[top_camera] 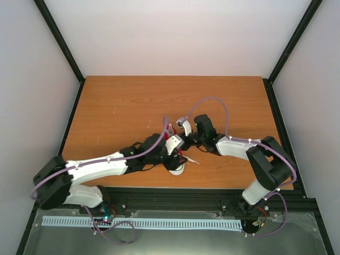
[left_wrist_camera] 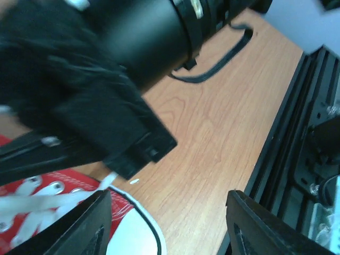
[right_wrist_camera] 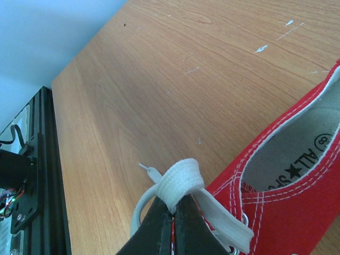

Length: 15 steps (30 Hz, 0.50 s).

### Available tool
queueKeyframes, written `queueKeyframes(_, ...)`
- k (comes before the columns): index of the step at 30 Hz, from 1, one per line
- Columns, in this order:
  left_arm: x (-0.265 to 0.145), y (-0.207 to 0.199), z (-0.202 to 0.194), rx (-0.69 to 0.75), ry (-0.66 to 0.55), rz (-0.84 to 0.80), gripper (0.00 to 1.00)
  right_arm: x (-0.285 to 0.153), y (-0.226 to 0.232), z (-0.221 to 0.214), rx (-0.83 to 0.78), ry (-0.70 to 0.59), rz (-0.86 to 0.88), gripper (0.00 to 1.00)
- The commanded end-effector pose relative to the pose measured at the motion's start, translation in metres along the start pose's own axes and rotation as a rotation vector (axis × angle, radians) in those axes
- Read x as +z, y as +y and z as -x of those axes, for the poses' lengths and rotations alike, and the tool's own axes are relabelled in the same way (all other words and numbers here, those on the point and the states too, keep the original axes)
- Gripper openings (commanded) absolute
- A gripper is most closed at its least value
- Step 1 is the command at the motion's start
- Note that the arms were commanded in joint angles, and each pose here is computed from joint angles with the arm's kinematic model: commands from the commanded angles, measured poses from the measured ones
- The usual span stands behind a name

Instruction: Tie the shoes

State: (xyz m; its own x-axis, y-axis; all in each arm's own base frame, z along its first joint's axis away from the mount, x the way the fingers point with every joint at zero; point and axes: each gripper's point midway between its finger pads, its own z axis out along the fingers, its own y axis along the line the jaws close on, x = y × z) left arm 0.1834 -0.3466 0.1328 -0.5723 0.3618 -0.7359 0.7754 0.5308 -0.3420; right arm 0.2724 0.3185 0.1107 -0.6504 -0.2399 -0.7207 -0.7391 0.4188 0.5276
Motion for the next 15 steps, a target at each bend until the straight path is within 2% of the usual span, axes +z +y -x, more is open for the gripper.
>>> queueKeyframes(1, -0.041, 0.033, 0.022, -0.101, -0.154, 0.129, 0.61, -0.002, 0.006, 0.011, -0.063, -0.049, 0.032, 0.03)
queueKeyframes(6, -0.056, 0.087, 0.023, -0.332, -0.184, 0.300, 0.54, -0.003, 0.006, 0.007, -0.075, -0.055, 0.032, 0.03)
queueKeyframes(9, -0.051, 0.094, 0.040, -0.427, -0.206, 0.258, 0.47, -0.004, 0.005, 0.005, -0.086, -0.059, 0.026, 0.03)
queueKeyframes(15, -0.040, 0.097, 0.061, -0.520, -0.234, 0.207, 0.44, -0.005, 0.009, 0.003, -0.111, -0.069, 0.037, 0.03)
